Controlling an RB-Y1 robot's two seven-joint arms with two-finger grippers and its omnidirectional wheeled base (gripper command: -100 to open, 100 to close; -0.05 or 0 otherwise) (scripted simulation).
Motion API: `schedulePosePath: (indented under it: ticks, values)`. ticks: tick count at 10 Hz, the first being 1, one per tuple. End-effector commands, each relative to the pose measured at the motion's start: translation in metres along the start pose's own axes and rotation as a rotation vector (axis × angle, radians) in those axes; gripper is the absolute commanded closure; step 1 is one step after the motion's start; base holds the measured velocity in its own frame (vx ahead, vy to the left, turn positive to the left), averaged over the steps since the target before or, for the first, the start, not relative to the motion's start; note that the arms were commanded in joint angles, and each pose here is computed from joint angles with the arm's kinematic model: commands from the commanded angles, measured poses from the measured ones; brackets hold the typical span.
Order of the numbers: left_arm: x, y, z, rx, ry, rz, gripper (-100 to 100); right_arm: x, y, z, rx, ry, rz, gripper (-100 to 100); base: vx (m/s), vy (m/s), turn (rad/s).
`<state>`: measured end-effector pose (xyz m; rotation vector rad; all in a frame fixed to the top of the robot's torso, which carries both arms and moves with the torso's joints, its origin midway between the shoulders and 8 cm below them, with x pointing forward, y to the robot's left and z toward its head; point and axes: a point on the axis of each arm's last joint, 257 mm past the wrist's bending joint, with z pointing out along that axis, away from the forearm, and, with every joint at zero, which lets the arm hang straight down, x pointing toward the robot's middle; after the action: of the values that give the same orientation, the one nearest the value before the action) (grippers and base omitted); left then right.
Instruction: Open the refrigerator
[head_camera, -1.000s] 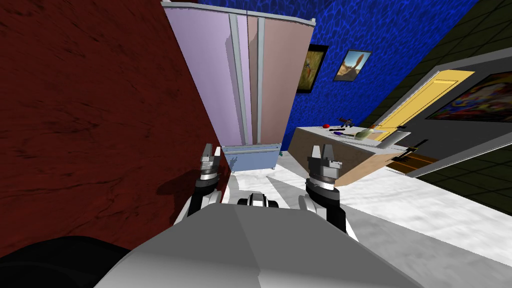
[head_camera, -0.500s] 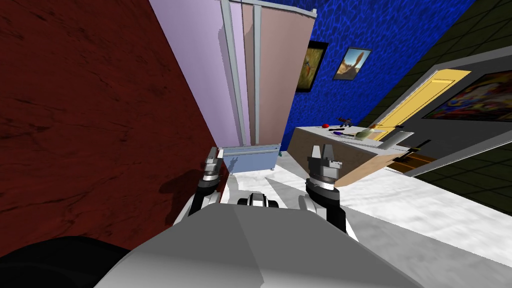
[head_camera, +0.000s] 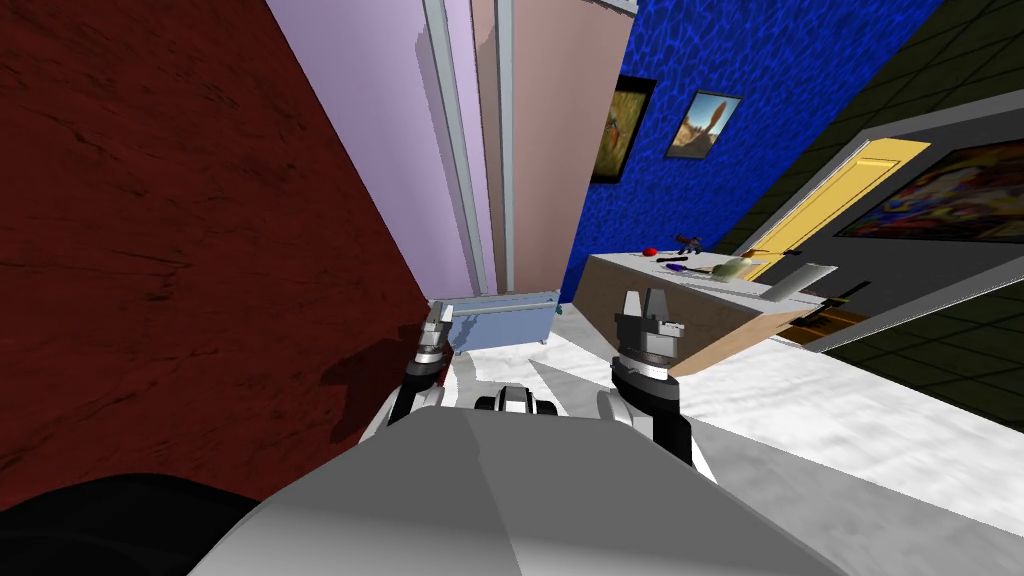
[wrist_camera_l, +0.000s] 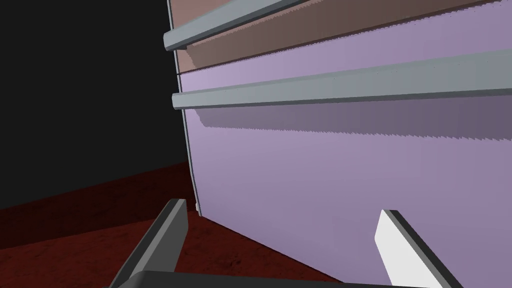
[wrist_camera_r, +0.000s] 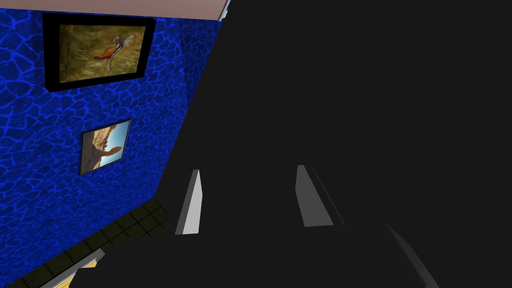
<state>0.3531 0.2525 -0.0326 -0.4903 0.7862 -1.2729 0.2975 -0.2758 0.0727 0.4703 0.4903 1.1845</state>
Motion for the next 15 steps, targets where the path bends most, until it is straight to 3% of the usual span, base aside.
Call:
schedulePosePath:
  ticks: [1,5,15]
  values:
    - [0.004,0.02,-0.009,-0.025,0.012,-0.02,-100,0.0,0.0,0.0,0.0,0.0,0.0,0,0.12,-0.046,-0.051]
    - [0.01,0.044,-0.021,-0.056,0.024,-0.045,-100,0.0,0.0,0.0,0.0,0.0,0.0,0,0.124,-0.041,-0.034]
    - [0.028,0.115,-0.07,-0.167,0.029,-0.134,-100,0.0,0.0,0.0,0.0,0.0,0.0,0,0.118,-0.027,-0.041]
